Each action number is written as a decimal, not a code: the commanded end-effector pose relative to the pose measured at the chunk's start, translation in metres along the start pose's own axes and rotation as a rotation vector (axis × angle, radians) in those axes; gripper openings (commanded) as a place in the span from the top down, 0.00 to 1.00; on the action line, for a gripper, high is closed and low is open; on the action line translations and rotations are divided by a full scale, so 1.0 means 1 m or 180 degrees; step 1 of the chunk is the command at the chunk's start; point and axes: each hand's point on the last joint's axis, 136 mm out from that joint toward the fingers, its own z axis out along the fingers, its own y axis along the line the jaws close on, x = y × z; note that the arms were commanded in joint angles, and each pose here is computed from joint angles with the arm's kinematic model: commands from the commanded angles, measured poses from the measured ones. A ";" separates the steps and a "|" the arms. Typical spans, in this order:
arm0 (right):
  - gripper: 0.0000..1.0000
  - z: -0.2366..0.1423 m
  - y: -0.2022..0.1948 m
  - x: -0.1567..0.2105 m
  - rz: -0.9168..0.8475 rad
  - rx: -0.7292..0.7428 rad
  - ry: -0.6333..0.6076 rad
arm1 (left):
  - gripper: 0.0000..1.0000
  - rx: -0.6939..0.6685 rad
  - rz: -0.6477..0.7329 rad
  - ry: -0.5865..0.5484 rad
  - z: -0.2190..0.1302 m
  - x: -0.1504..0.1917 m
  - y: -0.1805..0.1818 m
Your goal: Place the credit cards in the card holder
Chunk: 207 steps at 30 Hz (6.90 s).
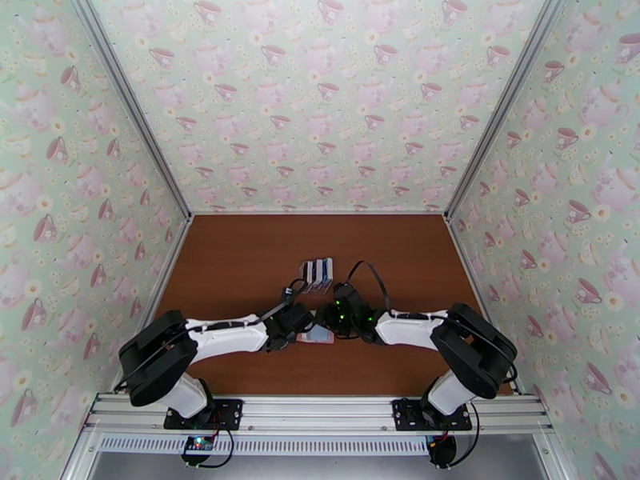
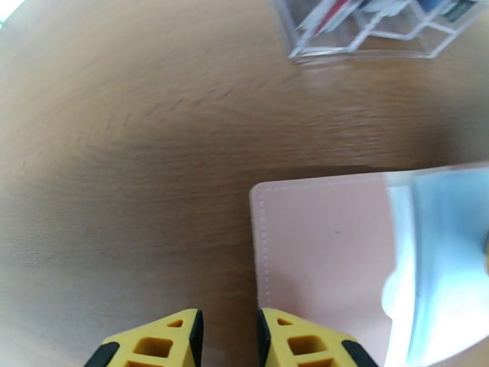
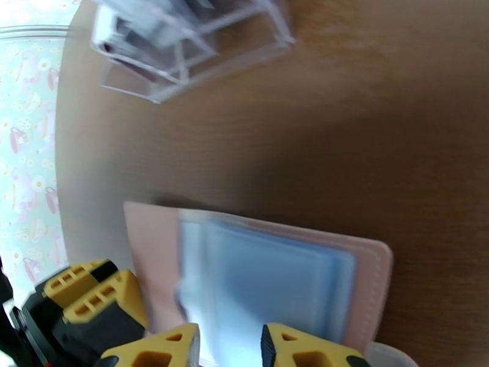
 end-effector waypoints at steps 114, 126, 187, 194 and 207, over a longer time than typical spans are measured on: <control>0.67 0.029 0.030 0.003 -0.0276 0.0110 0.0182 | 0.12 0.1983 -0.0243 -0.0400 -0.043 0.011 -0.075; 0.67 0.023 0.049 -0.002 -0.0272 -0.0046 0.0143 | 0.22 0.1638 -0.0216 -0.0326 -0.033 0.015 -0.061; 0.24 0.005 0.033 0.010 -0.0235 -0.0084 -0.0023 | 0.45 0.0695 -0.0120 -0.0390 -0.040 -0.021 -0.009; 0.24 -0.009 0.054 -0.001 -0.0328 -0.0178 -0.0114 | 0.49 0.0582 -0.0152 -0.0296 -0.026 -0.011 -0.003; 0.56 0.019 0.075 -0.007 -0.0284 -0.0398 0.0000 | 0.74 0.0812 -0.0259 0.0014 -0.002 0.016 -0.020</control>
